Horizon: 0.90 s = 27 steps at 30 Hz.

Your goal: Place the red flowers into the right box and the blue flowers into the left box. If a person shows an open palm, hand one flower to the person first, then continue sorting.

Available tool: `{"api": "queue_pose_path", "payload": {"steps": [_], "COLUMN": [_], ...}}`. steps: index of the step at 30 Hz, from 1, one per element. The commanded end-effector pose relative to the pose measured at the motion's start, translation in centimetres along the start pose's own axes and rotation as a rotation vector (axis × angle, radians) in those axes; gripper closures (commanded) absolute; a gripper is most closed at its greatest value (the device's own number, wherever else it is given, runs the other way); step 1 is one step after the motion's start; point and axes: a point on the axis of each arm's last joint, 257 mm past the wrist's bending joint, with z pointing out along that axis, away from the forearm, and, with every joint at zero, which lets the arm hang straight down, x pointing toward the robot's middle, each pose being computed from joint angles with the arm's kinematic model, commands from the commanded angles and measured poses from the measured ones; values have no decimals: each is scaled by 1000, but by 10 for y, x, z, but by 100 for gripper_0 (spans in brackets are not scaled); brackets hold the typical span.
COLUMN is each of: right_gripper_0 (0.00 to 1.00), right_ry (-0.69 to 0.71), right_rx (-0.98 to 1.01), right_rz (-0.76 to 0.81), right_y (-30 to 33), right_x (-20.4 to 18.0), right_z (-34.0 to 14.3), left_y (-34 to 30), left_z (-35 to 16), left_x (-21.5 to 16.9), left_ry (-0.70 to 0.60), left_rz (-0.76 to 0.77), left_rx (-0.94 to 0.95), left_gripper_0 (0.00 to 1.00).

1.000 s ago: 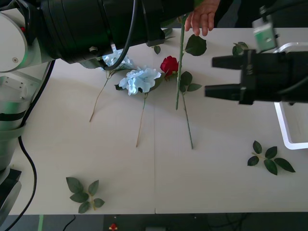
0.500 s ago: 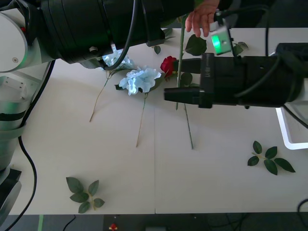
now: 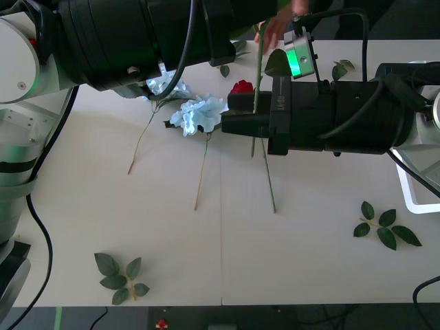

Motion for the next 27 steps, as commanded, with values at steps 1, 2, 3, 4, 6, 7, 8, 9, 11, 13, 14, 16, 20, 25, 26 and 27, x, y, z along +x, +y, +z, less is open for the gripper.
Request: {"api": "queue_pose_path", "payload": {"steps": [1, 2, 3, 4, 6, 7, 8, 9, 11, 13, 14, 16, 20, 25, 26, 27], "right_gripper_0": [100, 100, 100, 100, 100, 100, 100, 100, 100, 100, 100, 100, 100, 100, 100, 100], "right_ry": [-34, -36, -37, -39, -42, -44, -46, -46, -49, -52, -53, -54, -53, -53, -56, -55], "right_rx": [-32, -32, -33, -35, -38, -37, -38, -40, -42, -42, -43, -44, -44, -44, -45, -46], "right_rz": [-30, -31, -30, -29, -29, -28, -27, -28, -26, -25, -26, -25, -22, -22, -21, -20], "right_y": [10, 10, 10, 11, 12, 12, 12, 13, 13, 13, 14, 14, 14, 14, 14, 14], "right_x": [-19, -20, -20, -20, -21, -22, -22, -22, -22, -23, -23, -24, -23, -23, -24, -23], "right_z": [11, 11, 11, 12, 13, 13, 14, 14, 15, 15, 16, 16, 16, 16, 16, 16], "left_y": [-22, -22, -22, -22, -22, -22, -22, -22, -22, -22, -22, -22, -22, -22, -22, -22], "left_z": [11, 11, 11, 11, 11, 11, 11, 11, 11, 11, 11, 11, 11, 11, 11, 11], "left_x": [-17, -17, -17, -17, -17, -17, -17, -17, -17, -17, -17, -17, -17, -17, -17, -17], "left_ry": [-17, -17, -17, -17, -17, -17, -17, -17, -17, -17, -17, -17, -17, -17, -17, -17], "left_rz": [20, 20, 20, 20, 20, 20, 20, 20, 20, 20, 20, 20, 20, 20, 20, 20], "left_rx": [54, 54, 54, 54, 54, 54, 54, 54, 54, 54, 54, 54, 54, 54, 54, 54], "left_gripper_0": [100, 100, 100, 100, 100, 100, 100, 100, 100, 100, 100, 83, 0, 0, 0, 0]}}
